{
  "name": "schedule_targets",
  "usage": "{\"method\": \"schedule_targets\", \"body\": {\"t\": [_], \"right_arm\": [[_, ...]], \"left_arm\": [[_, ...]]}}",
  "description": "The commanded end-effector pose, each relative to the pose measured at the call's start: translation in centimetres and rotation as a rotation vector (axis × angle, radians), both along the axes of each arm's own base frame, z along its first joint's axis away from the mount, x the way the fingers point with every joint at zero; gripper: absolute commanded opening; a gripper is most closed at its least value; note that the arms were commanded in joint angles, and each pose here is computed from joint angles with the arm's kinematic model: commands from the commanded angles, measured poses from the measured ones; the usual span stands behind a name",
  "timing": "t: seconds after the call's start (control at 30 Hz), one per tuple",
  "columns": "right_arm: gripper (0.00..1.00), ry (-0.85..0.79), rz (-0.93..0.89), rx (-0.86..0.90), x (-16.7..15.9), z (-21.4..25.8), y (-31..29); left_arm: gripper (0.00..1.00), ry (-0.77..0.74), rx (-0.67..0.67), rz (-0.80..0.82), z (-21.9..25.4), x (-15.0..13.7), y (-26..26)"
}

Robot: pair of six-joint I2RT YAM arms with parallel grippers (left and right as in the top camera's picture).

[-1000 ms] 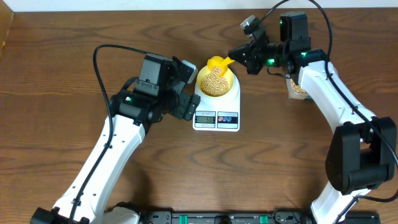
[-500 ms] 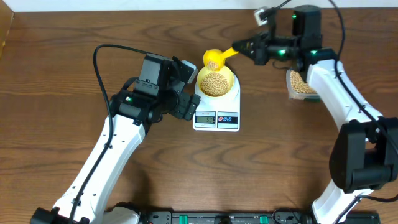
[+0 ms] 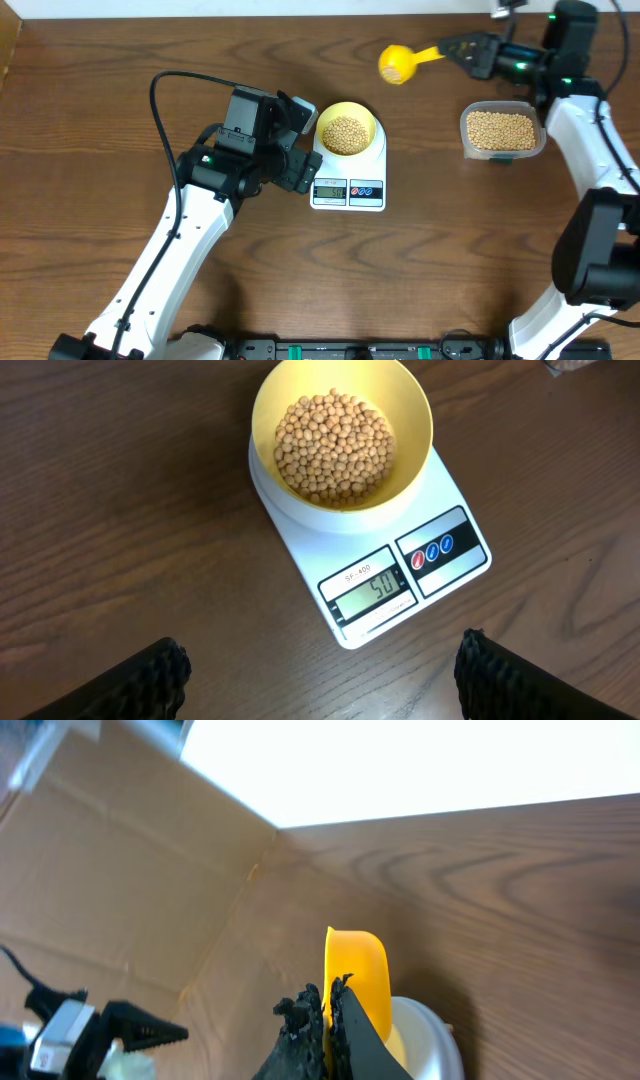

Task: Scoop item into bowl and weigh 50g on scale
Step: 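Raise the scoop and move it right back toward the tub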

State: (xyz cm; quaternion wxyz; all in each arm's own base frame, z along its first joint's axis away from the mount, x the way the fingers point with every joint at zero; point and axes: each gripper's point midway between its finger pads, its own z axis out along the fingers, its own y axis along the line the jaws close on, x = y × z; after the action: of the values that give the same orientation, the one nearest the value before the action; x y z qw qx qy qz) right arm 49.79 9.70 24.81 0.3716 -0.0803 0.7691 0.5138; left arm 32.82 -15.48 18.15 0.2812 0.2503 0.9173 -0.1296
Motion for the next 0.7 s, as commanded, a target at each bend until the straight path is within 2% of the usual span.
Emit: {"method": "schedule_targets", "body": {"t": [0.0, 0.3, 0.67], "right_arm": [[0.01, 0.051, -0.040, 0.036, 0.2, -0.3, -2.4], [0.01, 0.083, -0.118, 0.107, -0.3, 0.4, -9.2], [0.01, 0.215, -0.266, 0.158, -1.4, -1.2, -15.3]], "left_arm": [[0.87, -0.004, 0.001, -0.015, 0.0, -0.1, 0.0], [0.87, -0.004, 0.001, -0.015, 0.0, -0.1, 0.0], [0.87, -0.004, 0.001, -0.015, 0.0, -0.1, 0.0]]}}
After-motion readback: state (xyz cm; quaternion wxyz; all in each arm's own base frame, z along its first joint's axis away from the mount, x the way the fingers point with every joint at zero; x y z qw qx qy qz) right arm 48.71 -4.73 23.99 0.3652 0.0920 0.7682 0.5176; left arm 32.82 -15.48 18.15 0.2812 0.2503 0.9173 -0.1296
